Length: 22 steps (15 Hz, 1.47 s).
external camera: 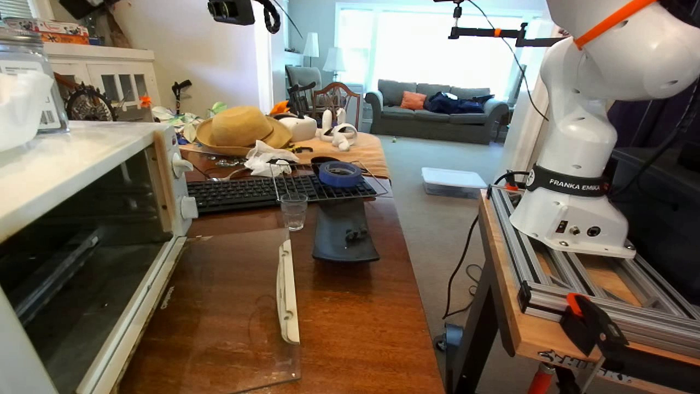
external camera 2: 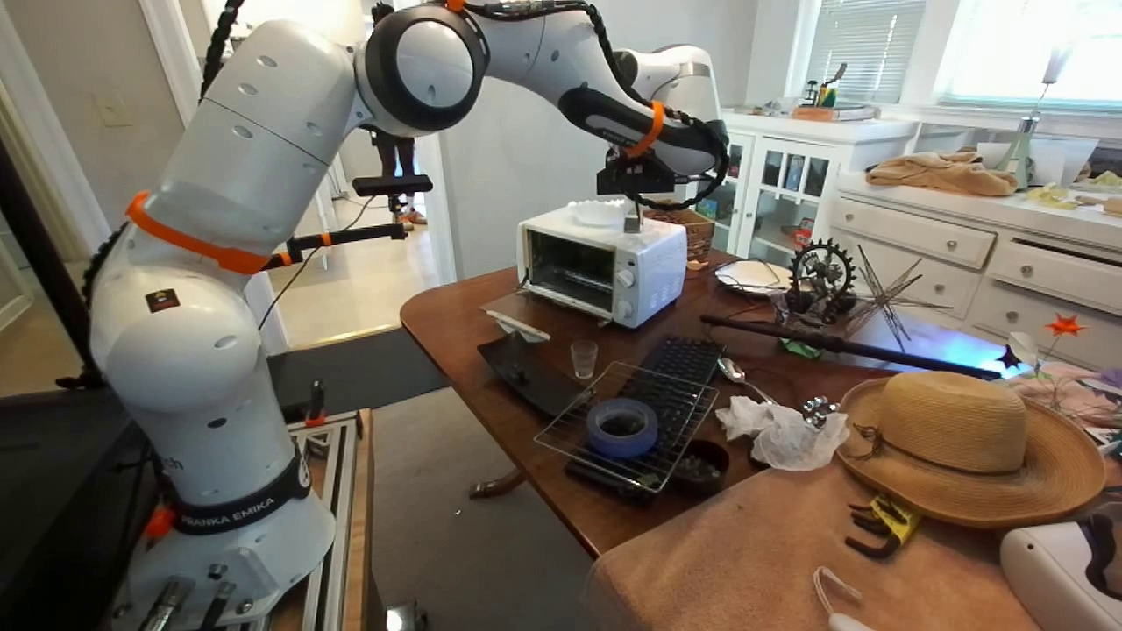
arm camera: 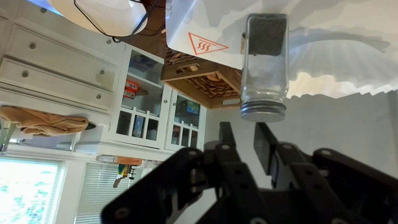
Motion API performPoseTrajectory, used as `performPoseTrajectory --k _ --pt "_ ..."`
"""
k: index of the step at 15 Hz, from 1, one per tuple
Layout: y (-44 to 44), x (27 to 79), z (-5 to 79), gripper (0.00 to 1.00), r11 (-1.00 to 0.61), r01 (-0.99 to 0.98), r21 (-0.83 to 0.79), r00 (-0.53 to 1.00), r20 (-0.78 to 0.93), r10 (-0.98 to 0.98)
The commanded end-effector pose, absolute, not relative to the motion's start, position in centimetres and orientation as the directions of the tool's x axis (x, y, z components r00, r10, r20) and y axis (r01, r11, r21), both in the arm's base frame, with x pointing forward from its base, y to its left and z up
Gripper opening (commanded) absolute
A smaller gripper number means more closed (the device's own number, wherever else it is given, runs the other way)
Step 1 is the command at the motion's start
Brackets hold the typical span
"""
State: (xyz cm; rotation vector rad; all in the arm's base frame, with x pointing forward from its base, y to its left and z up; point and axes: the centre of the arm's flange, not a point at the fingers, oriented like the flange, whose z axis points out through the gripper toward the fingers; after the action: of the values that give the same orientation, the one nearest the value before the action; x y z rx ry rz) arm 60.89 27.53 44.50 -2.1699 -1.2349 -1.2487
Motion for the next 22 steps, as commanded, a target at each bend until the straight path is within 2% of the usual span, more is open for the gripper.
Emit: performPoseTrajectory --k 1,4,7,8,22 --pt "27.6 60.9 44.5 0.51 -0.544 0.83 0.123 0.226 0.817 0.531" --pt "27.9 60.3 44.0 0.69 -0.519 0.85 0.086 0.244 0.81 0.534" --pt "28.3 59.0 43.6 0.93 -0.474 0.88 0.035 0.262 0.796 0.545" --pt "28.5 58.7 43.4 0.99 -0.463 0.886 0.024 0.267 0.791 0.551" --pt "32.3 63.6 37.5 1.0 -0.391 0.914 0.112 0.176 0.758 0.628"
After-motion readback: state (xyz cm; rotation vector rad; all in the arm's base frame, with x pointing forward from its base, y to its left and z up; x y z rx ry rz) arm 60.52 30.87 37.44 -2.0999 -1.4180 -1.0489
